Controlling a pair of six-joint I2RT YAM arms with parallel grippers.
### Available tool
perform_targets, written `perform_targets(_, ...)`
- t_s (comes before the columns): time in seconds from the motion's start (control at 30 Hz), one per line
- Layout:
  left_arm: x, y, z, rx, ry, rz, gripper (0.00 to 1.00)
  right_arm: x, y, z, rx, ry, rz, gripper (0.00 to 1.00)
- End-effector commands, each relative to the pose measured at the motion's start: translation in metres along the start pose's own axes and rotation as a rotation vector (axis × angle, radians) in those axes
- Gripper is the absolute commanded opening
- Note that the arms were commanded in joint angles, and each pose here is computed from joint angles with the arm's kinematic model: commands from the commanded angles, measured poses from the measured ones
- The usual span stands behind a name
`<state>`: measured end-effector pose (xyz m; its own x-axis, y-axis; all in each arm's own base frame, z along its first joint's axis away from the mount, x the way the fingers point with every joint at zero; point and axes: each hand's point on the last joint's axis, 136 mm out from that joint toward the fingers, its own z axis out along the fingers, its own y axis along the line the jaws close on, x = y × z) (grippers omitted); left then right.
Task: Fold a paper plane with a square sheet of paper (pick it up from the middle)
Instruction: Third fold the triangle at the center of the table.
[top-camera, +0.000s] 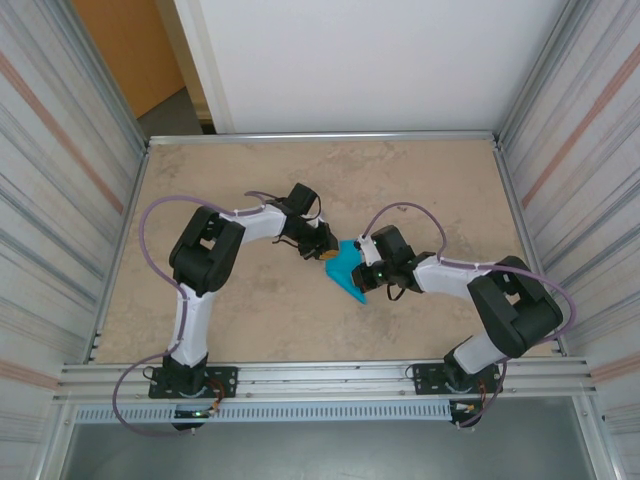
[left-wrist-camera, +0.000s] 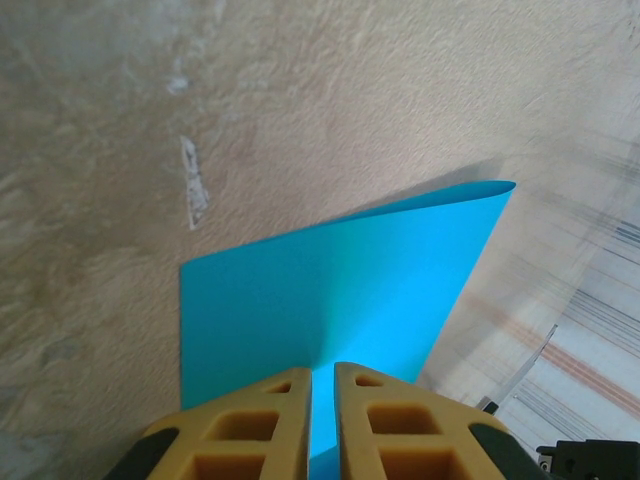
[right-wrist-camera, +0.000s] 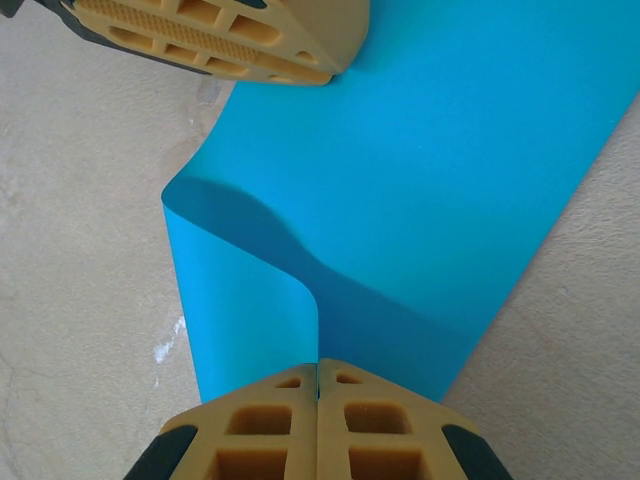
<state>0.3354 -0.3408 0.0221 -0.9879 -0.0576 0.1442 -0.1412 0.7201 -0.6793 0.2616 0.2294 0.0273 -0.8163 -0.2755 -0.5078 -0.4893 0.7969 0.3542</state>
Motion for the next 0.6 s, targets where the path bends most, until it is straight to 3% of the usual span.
perform_targets(0.0,0.0183,0.0332,0.018,-0.095,0.078,-0.055,0.14,-0.0048,-0.0005,0.0012,-0.002,0.003,0.009,0.0)
perform_targets(0.57,0.0182,0.0335,0.0174,-0.099,0.078,-0.053,0.14,0.0022,-0.0056,0.0066,0.016,0.034,0.018,0.0)
